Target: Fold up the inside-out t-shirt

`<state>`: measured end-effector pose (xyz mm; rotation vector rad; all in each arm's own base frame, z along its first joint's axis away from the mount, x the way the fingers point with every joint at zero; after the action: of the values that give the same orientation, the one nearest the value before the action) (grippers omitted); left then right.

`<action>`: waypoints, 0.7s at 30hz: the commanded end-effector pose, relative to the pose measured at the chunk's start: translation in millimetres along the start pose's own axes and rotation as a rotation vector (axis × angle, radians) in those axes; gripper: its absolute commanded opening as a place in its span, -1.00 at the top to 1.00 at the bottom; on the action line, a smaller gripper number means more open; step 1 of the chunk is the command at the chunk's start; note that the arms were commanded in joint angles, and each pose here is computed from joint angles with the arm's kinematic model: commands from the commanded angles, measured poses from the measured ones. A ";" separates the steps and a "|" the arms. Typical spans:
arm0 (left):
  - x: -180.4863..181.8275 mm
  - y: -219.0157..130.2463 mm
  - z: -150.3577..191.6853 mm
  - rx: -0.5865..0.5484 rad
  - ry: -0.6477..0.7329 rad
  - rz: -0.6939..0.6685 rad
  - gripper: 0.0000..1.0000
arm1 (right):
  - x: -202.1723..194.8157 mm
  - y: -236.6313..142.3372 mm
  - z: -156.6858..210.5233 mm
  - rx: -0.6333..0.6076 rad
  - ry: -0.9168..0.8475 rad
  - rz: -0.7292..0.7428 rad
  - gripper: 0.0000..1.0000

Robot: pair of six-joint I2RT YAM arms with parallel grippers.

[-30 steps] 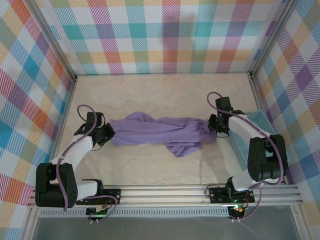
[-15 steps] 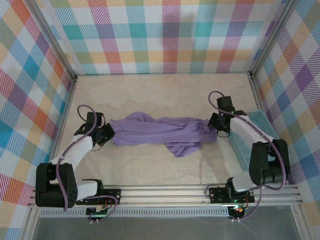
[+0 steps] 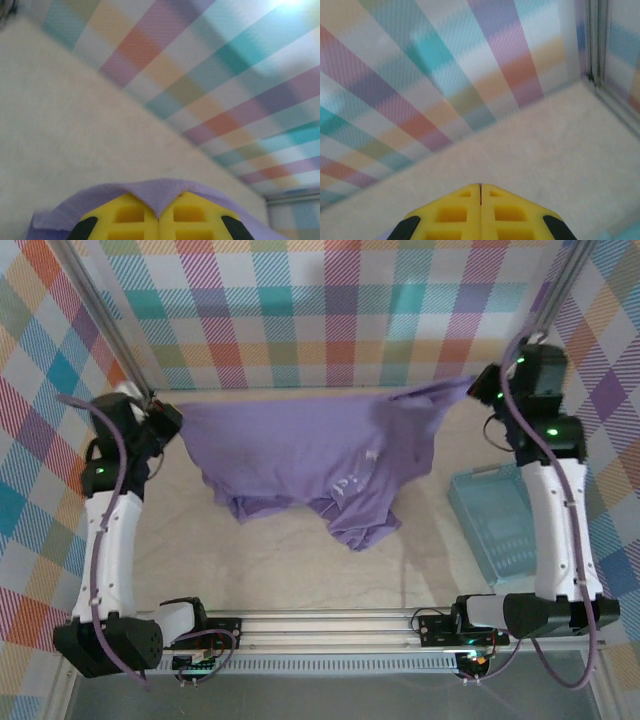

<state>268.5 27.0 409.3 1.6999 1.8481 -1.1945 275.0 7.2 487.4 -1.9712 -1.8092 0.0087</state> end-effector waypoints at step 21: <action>-9.9 10.4 -12.7 0.186 0.044 -0.018 1.00 | 24.7 -35.6 -46.2 -0.103 -0.112 -0.205 1.00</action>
<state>239.3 14.8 474.3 1.9436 1.6773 -1.0537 196.9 11.6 582.2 -1.9581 -2.1359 -0.2058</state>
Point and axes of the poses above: each hand's point on the last joint's axis, 136 mm out from that joint toward the fingers, its own y axis out along the fingers, its own x axis along the line the jaws close on, z = x × y, the point moved 10 cm from there along -y, back along the fingers, and after that the axes turned 8 degrees about -y, right-handed, at the moved point
